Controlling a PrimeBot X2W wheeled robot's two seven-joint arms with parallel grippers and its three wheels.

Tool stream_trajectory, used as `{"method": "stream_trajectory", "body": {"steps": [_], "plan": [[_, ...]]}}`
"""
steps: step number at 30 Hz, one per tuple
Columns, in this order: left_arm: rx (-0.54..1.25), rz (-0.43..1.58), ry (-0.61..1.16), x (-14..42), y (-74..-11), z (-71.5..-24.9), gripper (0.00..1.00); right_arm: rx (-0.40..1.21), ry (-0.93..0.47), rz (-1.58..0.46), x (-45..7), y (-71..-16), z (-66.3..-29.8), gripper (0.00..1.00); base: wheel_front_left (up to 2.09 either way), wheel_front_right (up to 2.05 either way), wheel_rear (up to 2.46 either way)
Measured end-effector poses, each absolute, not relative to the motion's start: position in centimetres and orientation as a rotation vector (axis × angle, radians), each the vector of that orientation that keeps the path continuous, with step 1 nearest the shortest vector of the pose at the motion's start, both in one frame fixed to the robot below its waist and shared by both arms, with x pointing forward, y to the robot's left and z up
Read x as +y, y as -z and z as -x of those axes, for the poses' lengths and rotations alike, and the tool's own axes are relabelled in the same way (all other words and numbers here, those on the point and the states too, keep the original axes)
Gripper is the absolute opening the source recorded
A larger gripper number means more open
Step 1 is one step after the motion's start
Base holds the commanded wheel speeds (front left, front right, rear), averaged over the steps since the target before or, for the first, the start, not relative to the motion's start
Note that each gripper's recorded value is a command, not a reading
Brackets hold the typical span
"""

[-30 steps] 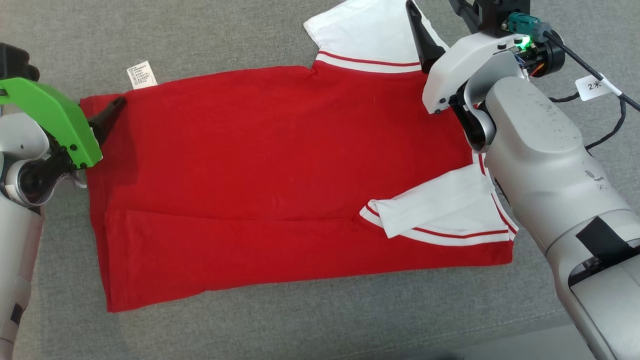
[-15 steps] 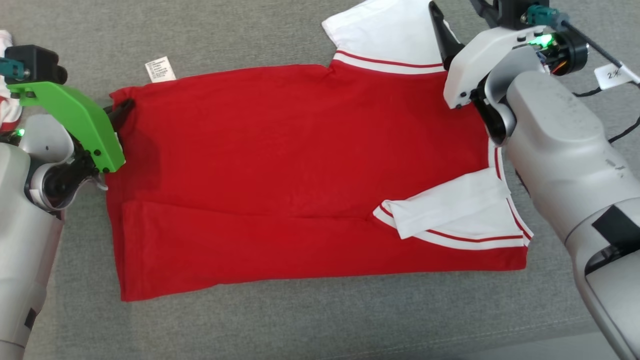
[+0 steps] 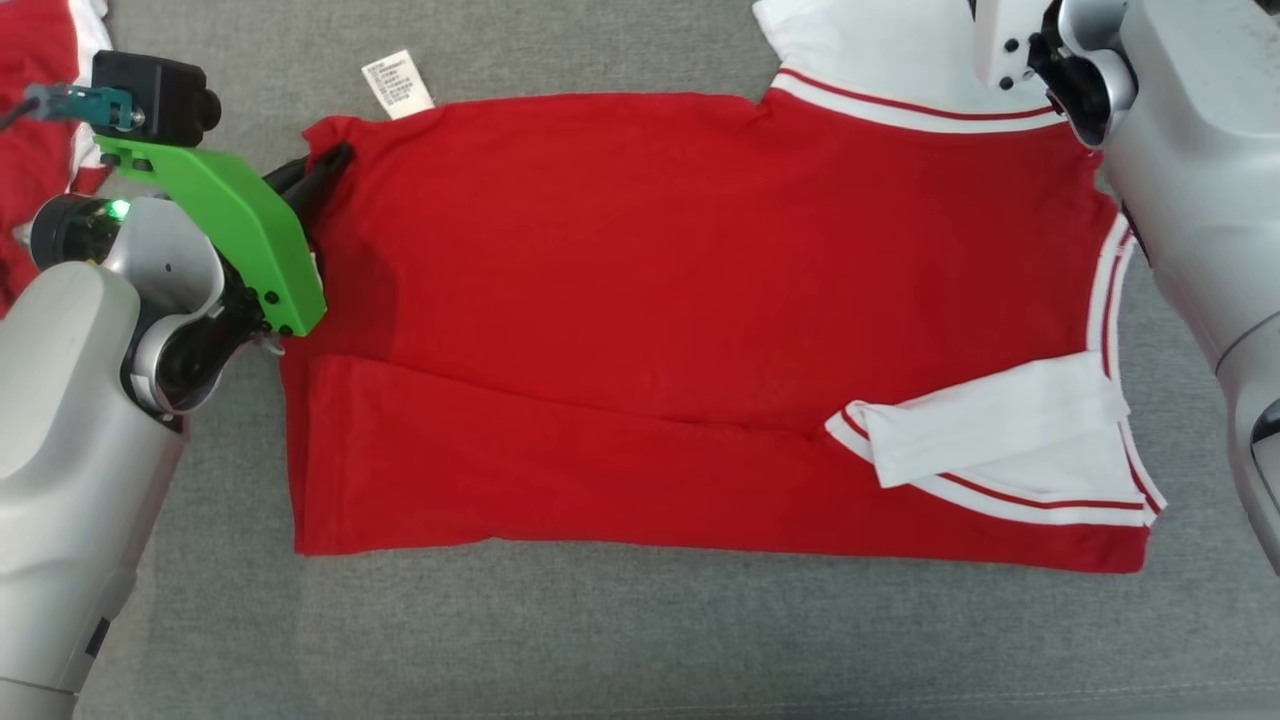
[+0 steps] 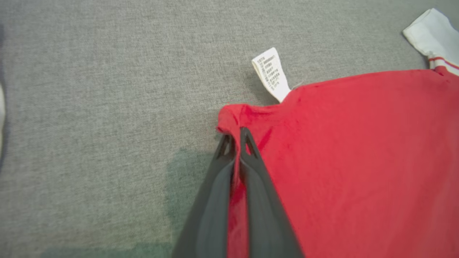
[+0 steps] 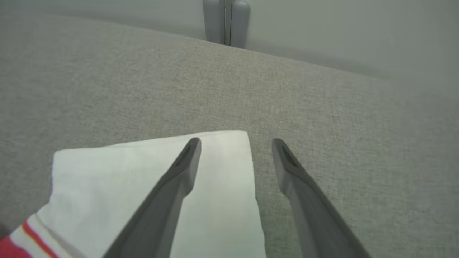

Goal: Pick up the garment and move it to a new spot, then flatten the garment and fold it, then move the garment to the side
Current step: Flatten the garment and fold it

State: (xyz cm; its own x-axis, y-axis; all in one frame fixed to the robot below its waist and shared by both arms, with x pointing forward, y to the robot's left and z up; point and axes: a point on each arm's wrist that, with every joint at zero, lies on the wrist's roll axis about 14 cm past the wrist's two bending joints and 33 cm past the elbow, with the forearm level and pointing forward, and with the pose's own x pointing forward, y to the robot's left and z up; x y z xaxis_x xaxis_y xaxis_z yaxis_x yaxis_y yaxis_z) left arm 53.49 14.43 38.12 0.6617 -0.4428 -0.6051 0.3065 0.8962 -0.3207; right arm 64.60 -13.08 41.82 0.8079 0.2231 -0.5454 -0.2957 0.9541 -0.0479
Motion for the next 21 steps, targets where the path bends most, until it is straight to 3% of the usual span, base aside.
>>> {"method": "stream_trajectory", "body": {"steps": [16, 17, 18, 19, 21], "plan": [[0.736, 0.207, 0.416, 15.1, -36.5, -53.4, 0.0, 0.843, -0.296, 0.133, -11.8, -36.6, -64.6, 1.0, 0.0, 0.0, 0.0], [0.734, 0.209, 0.414, 15.2, -36.5, -53.5, 0.0, 0.849, -0.297, 0.134, -11.7, -36.6, -64.7, 0.5, 0.0, 0.0, 0.0], [0.731, 0.214, 0.412, 15.2, -36.5, -53.6, 0.0, 0.856, -0.299, 0.138, -11.7, -36.5, -64.6, 0.07, 0.0, 0.0, 0.0], [0.731, 0.215, 0.41, 15.2, -36.4, -53.6, 0.0, 0.86, -0.302, 0.143, -11.6, -36.5, -64.6, 0.0, 0.0, 0.0, 0.0], [0.727, 0.219, 0.405, 15.3, -36.4, -53.7, 0.0, 0.859, -0.305, 0.146, -11.5, -36.6, -64.6, 0.0, 0.0, 0.0, 0.0]]}}
